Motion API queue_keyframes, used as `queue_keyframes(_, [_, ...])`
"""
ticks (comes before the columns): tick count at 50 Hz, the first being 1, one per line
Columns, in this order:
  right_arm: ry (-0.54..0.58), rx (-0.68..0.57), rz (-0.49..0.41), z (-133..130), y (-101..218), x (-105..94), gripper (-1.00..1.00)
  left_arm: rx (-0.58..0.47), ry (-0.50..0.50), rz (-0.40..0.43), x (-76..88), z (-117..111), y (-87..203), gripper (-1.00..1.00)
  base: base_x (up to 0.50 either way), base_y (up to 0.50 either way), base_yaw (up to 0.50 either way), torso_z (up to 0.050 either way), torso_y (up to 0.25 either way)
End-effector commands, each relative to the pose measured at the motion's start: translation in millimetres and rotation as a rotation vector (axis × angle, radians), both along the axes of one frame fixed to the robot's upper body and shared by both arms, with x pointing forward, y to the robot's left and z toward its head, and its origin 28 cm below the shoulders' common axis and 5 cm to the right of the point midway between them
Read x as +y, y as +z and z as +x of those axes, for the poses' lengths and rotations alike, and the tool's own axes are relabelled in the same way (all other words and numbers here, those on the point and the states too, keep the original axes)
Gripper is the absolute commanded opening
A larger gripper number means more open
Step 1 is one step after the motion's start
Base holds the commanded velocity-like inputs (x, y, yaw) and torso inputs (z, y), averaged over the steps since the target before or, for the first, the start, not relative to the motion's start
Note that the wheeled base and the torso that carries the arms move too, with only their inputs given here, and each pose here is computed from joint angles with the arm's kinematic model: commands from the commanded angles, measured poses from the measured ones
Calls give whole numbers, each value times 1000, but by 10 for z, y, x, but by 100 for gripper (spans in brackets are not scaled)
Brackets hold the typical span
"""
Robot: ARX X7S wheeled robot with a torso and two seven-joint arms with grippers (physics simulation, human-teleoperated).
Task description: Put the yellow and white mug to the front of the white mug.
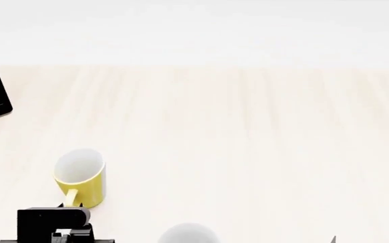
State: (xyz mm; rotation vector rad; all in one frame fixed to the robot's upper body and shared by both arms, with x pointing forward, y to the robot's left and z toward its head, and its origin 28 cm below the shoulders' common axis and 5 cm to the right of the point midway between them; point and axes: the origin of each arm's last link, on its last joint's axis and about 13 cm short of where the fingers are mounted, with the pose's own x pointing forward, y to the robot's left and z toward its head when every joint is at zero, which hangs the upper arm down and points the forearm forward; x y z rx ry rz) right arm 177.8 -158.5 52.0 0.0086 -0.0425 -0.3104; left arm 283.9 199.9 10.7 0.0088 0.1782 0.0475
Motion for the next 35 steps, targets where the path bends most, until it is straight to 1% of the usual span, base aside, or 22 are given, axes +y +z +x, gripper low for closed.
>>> queue_keyframes(1, [-1, 2, 0, 2, -4, -2, 100, 12, 2, -9, 15, 30, -17, -100, 0, 0, 0, 0, 0])
queue_keyframes(10, [6, 8, -3, 19, -15, 7, 100, 11, -18, -27, 20, 29, -15, -100, 0, 0, 0, 0, 0])
queue_keyframes(17, [5, 6, -2, 14, -9, 3, 100, 0, -44, -35, 70, 65, 9, -100, 0, 0, 0, 0, 0])
queue_keyframes(19, [5, 5, -2, 12, -8, 2, 100, -18, -82, -42, 101, 114, 32, -100, 0, 0, 0, 0, 0])
queue_keyframes(20, [5, 4, -2, 11, -6, 3, 100, -39, -110, -40, 111, 135, 48, -100, 0, 0, 0, 0, 0])
queue_keyframes(21, [5, 4, -2, 11, -6, 3, 100, -104, -176, -12, 137, 185, 92, -100, 0, 0, 0, 0, 0])
queue_keyframes(22, [3, 4, -1, 8, -6, 0, 100, -78, -218, -49, 191, 274, 115, -100, 0, 0, 0, 0, 0])
queue_keyframes(23, [2, 4, -1, 7, -5, -1, 100, -89, -228, -51, 211, 307, 131, -100, 0, 0, 0, 0, 0])
queue_keyframes(24, [3, 3, -1, 8, -5, 0, 100, -77, -237, -59, 249, 371, 147, -100, 0, 0, 0, 0, 0])
queue_keyframes(25, [3, 3, -1, 8, -5, 0, 100, -73, -269, -107, 302, 456, 182, -100, 0, 0, 0, 0, 0])
queue_keyframes(26, [3, 3, -1, 8, -5, 0, 100, -101, -255, -29, 327, 498, 185, -100, 0, 0, 0, 0, 0])
queue_keyframes(27, [6, 6, -3, 18, -11, 8, 100, -98, -260, -23, 338, 526, 186, -100, 0, 0, 0, 0, 0])
queue_keyframes(28, [6, 9, -3, 23, -18, 10, 100, -88, -323, -91, 367, 585, 241, -100, 0, 0, 0, 0, 0])
queue_keyframes(29, [7, 11, -4, 25, -22, 11, 100, -88, -356, -117, 385, 624, 282, -100, 0, 0, 0, 0, 0])
queue_keyframes(30, [7, 11, -4, 25, -22, 11, 100, -95, -376, -119, 392, 643, 302, -100, 0, 0, 0, 0, 0])
queue_keyframes(31, [8, 10, -4, 23, -20, 13, 100, -95, -450, -147, 398, 691, 352, -100, 0, 0, 0, 0, 0])
queue_keyframes(32, [8, 10, -5, 22, -18, 13, 100, -104, -500, -161, 397, 703, 379, -100, 0, 0, 0, 0, 0])
queue_keyframes(33, [6, 9, -4, 20, -16, 11, 100, -93, -546, -200, 398, 711, 404, -100, 0, 0, 0, 0, 0])
queue_keyframes(34, [4, 9, -5, 20, -16, 7, 100, -107, -613, -186, 387, 721, 448, -100, 0, 0, 0, 0, 0])
queue_keyframes(35, [4, 9, -4, 20, -17, 7, 100, -98, -668, -245, 380, 718, 487, -100, 0, 0, 0, 0, 0])
